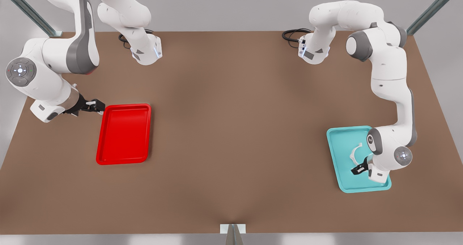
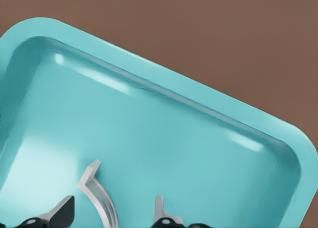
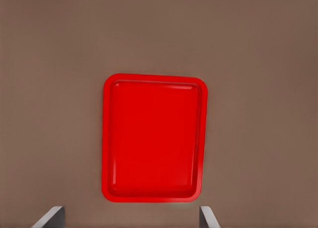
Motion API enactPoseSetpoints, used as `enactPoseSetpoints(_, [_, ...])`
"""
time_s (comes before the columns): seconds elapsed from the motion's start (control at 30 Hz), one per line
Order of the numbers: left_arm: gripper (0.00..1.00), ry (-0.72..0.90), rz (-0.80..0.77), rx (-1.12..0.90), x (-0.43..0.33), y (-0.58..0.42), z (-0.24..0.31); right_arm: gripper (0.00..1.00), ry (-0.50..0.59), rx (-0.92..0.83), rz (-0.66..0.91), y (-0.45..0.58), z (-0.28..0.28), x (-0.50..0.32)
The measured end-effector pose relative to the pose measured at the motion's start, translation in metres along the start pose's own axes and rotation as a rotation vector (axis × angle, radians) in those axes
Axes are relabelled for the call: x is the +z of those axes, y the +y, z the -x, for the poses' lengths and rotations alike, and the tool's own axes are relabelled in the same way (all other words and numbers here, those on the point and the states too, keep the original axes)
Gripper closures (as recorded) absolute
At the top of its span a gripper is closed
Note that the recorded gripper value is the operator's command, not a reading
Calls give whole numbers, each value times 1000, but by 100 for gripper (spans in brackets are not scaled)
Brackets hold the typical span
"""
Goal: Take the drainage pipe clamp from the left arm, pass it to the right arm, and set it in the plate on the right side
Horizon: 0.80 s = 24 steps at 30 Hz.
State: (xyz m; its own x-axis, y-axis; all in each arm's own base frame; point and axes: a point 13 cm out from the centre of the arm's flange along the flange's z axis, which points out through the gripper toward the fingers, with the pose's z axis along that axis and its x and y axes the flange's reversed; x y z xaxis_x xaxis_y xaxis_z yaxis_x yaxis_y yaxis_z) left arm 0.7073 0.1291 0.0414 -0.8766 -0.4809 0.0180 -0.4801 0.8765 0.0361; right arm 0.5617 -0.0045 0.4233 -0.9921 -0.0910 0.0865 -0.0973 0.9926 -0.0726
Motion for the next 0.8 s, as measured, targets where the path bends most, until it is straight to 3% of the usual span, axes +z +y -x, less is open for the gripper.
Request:
enactPoseSetpoints(0.2, [37,-23,-9,-51,-5,-2,6,0,-5,-1,0,0,1,2])
enactPoseSetpoints(0.27, [56,-24,-9,-64,-3,-2,6,0,-6,-2,0,0,1,3])
enactPoseSetpoints(0.8, [55,7,-9,-137,-1,-4,-1,0,-4,-6,0,1,2,12])
